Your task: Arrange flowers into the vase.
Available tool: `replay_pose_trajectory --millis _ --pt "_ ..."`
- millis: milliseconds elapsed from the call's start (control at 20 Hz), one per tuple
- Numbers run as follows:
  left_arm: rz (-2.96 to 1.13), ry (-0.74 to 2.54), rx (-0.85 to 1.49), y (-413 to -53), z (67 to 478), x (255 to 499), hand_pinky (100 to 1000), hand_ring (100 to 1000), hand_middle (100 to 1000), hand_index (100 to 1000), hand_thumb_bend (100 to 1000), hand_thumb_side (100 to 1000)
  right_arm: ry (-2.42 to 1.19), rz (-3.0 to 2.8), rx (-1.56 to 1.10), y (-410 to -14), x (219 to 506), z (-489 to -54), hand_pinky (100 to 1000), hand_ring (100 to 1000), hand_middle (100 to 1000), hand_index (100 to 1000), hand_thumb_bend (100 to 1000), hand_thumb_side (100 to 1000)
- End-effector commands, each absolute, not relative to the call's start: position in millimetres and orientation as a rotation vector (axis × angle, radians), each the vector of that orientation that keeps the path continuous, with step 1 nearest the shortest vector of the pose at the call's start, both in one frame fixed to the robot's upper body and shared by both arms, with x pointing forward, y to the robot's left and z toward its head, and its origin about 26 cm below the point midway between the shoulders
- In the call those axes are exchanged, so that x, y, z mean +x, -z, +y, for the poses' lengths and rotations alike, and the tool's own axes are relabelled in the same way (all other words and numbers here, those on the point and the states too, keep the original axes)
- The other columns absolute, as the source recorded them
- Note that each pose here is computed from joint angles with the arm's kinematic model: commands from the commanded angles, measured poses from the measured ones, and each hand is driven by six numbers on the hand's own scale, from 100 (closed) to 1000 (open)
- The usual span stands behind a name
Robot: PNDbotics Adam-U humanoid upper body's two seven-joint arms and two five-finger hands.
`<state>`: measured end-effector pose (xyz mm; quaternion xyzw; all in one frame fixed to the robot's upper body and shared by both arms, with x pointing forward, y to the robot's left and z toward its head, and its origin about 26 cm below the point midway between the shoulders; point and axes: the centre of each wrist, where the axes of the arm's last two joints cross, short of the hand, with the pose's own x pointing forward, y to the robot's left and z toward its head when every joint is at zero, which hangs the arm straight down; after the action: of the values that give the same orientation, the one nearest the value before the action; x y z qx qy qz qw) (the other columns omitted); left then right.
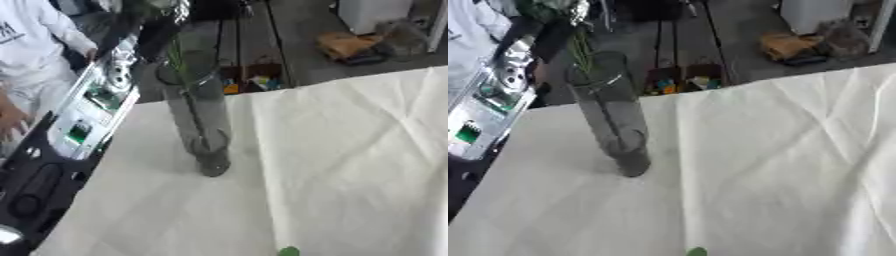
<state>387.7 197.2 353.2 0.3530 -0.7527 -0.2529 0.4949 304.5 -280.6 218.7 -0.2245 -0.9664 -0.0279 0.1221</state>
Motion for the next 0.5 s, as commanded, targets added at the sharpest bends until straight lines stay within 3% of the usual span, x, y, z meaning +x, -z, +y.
replay_pose_trajectory --millis 50,300,350,500 --pt "-1.825 0.646 0.909 -367 207 382 777 959 943 925 196 1000 0.087 -2.847 -0.655 -226 302 -281 667 786 565 828 100 1000" --pt "-1.813 0.667 0.922 -369 208 380 777 959 943 925 196 1000 0.088 -2.847 -0.656 -226 302 -281 667 786 565 828 100 1000" --pt "-1.81 0.671 0.923 -369 208 380 849 1000 974 978 239 1000 0.087 -2.847 -0.656 -226 302 -281 668 787 565 829 100 1000" --pt "-1.758 0.744 0.909 -359 209 388 876 1000 979 982 285 1000 0.086 -2.845 -0.655 -225 302 -281 668 787 565 829 100 1000"
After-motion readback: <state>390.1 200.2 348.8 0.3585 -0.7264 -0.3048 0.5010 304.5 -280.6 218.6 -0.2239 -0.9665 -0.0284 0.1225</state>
